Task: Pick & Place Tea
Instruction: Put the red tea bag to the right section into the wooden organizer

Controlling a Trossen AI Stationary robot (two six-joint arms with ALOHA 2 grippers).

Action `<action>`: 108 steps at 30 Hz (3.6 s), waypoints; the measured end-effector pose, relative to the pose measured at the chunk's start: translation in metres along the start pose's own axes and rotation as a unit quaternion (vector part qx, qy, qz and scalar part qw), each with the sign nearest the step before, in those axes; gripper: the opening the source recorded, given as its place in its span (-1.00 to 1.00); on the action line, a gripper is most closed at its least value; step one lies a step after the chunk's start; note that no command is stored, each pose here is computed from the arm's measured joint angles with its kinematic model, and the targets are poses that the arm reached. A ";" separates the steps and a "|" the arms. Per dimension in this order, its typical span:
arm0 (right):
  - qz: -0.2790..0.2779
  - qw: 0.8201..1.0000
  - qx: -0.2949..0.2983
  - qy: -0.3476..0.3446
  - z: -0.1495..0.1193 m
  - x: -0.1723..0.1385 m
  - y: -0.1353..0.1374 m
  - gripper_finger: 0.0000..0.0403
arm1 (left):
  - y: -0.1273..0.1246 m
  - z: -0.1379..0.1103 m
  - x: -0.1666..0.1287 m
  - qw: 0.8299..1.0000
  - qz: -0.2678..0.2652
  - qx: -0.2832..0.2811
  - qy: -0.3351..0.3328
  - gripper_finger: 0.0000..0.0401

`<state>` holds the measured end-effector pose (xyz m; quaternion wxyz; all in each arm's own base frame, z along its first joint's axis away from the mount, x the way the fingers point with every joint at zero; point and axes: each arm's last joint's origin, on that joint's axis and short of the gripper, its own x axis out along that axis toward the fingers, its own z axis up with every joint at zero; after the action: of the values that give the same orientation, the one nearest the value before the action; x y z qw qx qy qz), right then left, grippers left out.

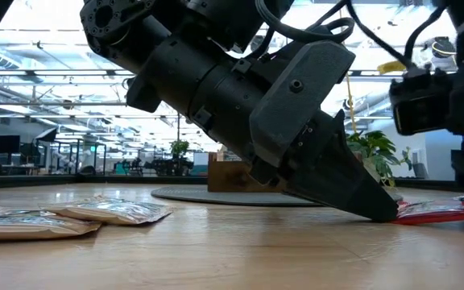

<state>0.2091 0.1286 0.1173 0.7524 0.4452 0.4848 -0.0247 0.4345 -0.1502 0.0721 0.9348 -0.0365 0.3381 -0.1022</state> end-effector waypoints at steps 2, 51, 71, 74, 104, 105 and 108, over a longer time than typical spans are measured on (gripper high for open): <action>0.010 1.000 0.006 0.007 0.003 0.004 0.000 -0.33 | 0.000 0.000 0.000 1.000 0.000 0.002 0.000 -0.90; 0.085 0.968 -0.217 -0.092 0.022 -0.036 0.032 -1.00 | -0.073 0.002 -0.055 0.984 -0.018 0.149 0.099 -0.89; -0.303 0.854 -0.408 -0.114 0.119 -0.168 0.045 -1.00 | -0.081 0.002 -0.057 0.988 -0.008 0.127 0.084 -0.89; -0.325 0.844 -0.416 -0.094 0.130 -0.165 0.032 -1.00 | -0.082 0.001 -0.057 0.989 -0.010 0.127 0.081 -0.89; -0.354 0.836 -0.417 0.045 0.169 -0.096 -0.022 -1.00 | -0.083 0.000 -0.058 0.989 -0.009 0.116 0.085 -0.89; -0.354 0.836 -0.417 0.045 0.169 -0.096 -0.022 -1.00 | -0.083 0.000 -0.058 0.989 -0.009 0.118 0.085 -0.89; -0.352 0.836 -0.418 0.040 0.169 -0.096 -0.021 -1.00 | -0.083 0.000 -0.058 0.988 -0.005 0.126 0.085 -0.89</action>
<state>0.2686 -0.0394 0.1980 0.7874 -0.1119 0.6026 -0.0656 0.3773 -0.2187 0.1192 0.8995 0.0889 0.4003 -0.1510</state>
